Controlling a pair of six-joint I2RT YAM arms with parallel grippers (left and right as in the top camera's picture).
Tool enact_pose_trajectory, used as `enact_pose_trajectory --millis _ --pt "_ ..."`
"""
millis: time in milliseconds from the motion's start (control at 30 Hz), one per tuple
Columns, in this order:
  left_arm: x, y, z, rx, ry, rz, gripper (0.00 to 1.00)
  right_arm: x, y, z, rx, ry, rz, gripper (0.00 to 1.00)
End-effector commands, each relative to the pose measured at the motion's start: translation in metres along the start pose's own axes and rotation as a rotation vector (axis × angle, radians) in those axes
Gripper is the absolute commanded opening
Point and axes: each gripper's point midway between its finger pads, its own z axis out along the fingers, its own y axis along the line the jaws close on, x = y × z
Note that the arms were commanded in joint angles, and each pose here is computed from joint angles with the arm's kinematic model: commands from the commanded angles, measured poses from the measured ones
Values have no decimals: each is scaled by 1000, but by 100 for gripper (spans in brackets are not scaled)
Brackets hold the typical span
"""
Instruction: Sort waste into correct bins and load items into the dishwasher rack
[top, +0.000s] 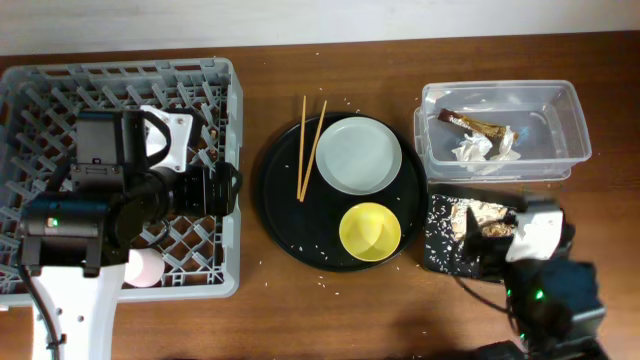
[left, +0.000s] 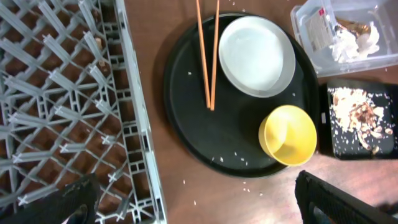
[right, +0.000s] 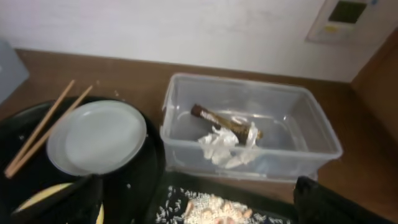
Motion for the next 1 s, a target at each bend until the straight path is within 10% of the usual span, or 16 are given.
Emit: enact_pose_trajectory --millis 0,233,733,967 --pt "-3 -1 -4 -4 -14 26 99 32 -9 7 44 -135 54 98" --pt "-3 -1 -4 -4 -14 26 99 69 4 46 16 -338 88 99" --pt "-35 -34 -1 171 -131 89 99 86 7 53 9 -272 78 98" --pt "-18 -61 231 -22 173 161 93 86 7 53 9 -272 78 98"
